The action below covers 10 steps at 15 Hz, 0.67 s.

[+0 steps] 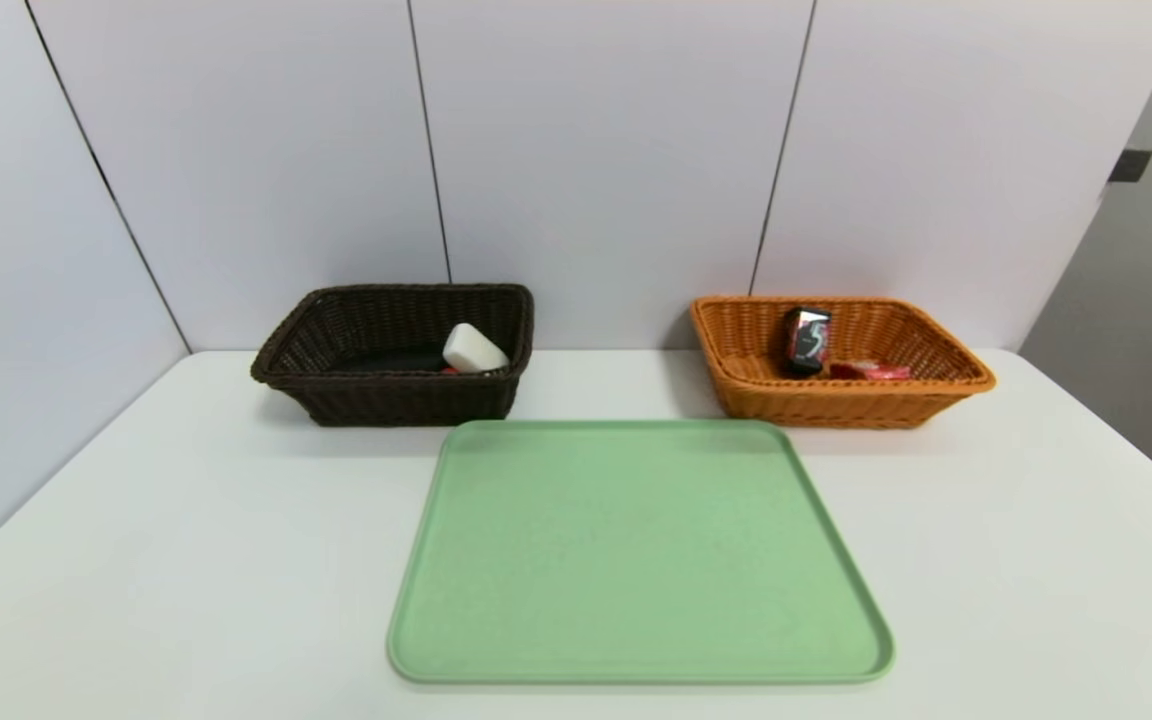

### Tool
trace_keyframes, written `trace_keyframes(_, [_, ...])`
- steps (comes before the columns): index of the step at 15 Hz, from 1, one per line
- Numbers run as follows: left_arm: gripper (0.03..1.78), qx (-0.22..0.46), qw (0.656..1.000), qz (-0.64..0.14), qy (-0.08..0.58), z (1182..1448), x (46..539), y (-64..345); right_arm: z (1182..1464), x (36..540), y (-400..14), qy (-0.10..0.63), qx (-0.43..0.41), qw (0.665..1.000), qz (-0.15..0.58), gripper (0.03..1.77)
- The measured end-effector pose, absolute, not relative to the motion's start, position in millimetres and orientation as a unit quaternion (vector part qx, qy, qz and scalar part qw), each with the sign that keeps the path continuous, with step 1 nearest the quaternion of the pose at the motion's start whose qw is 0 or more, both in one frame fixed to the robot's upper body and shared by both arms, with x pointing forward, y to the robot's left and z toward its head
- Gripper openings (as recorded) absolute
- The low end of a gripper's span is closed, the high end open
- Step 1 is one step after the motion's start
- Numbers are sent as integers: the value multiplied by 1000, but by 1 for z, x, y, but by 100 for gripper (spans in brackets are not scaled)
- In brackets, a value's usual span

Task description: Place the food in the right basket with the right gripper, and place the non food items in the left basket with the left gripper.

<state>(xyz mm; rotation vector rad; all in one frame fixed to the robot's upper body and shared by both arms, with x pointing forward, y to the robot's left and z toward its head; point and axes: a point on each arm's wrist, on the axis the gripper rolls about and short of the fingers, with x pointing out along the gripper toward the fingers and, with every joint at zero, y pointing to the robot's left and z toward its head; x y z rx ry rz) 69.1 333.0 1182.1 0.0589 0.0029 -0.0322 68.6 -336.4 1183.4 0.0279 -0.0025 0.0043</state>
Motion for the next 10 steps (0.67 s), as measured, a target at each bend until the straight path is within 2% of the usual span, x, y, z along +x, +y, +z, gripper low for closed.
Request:
trace_keyframes(4, [169, 3, 1000, -9, 2, 1182, 69, 333, 1183, 69, -337, -3, 17, 1000, -1, 170])
trace_keyframes(10, [169, 2, 1000, -8, 1, 1182, 69, 333, 1183, 69, -337, -3, 19, 1000, -3, 170])
